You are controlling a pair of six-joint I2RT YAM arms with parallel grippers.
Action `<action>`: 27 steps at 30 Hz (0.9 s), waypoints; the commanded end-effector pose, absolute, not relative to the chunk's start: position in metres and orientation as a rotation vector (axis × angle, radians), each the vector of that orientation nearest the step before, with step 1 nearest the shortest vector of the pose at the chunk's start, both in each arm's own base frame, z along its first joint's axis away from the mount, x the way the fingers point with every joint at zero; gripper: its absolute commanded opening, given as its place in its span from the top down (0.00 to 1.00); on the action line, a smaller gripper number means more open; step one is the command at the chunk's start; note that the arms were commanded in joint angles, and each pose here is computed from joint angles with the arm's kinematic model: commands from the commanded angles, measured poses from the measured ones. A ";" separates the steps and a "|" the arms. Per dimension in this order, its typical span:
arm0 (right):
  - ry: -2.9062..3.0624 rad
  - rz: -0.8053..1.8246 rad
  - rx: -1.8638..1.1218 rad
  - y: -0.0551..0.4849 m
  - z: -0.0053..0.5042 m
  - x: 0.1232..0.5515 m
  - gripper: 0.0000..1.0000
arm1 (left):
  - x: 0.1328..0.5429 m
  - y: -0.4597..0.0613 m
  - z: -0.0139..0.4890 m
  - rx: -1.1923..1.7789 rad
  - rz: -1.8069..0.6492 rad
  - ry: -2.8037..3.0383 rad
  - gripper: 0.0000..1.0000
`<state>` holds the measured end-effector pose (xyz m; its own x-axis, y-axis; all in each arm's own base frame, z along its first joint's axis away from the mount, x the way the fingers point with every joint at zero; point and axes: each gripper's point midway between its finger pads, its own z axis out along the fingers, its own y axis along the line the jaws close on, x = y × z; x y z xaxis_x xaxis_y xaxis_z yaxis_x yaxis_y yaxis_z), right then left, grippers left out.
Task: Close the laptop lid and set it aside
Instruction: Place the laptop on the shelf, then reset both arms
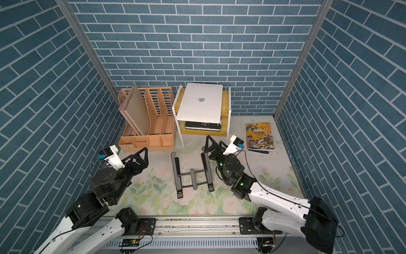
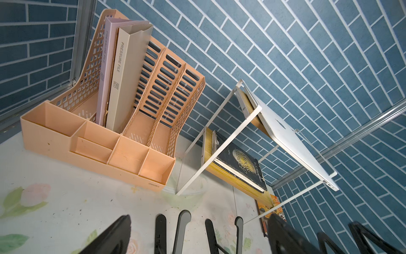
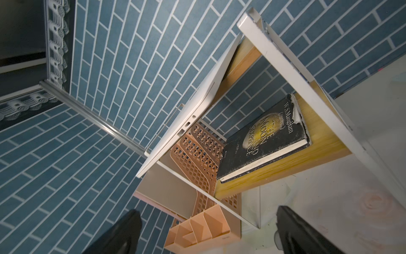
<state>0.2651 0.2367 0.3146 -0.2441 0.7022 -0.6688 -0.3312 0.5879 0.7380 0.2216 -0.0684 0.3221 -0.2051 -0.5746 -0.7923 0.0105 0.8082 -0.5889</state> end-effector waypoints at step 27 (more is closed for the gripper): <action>1.535 -0.193 0.307 0.026 0.255 0.296 0.01 | 0.276 0.027 0.214 -0.593 0.288 1.601 0.00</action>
<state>0.2867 0.0294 0.2553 0.0201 0.0952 -0.9953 0.3295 0.9392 0.0965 0.2801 0.0077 0.2057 -0.0973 -0.2472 -0.9641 -0.4558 0.8721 -0.1777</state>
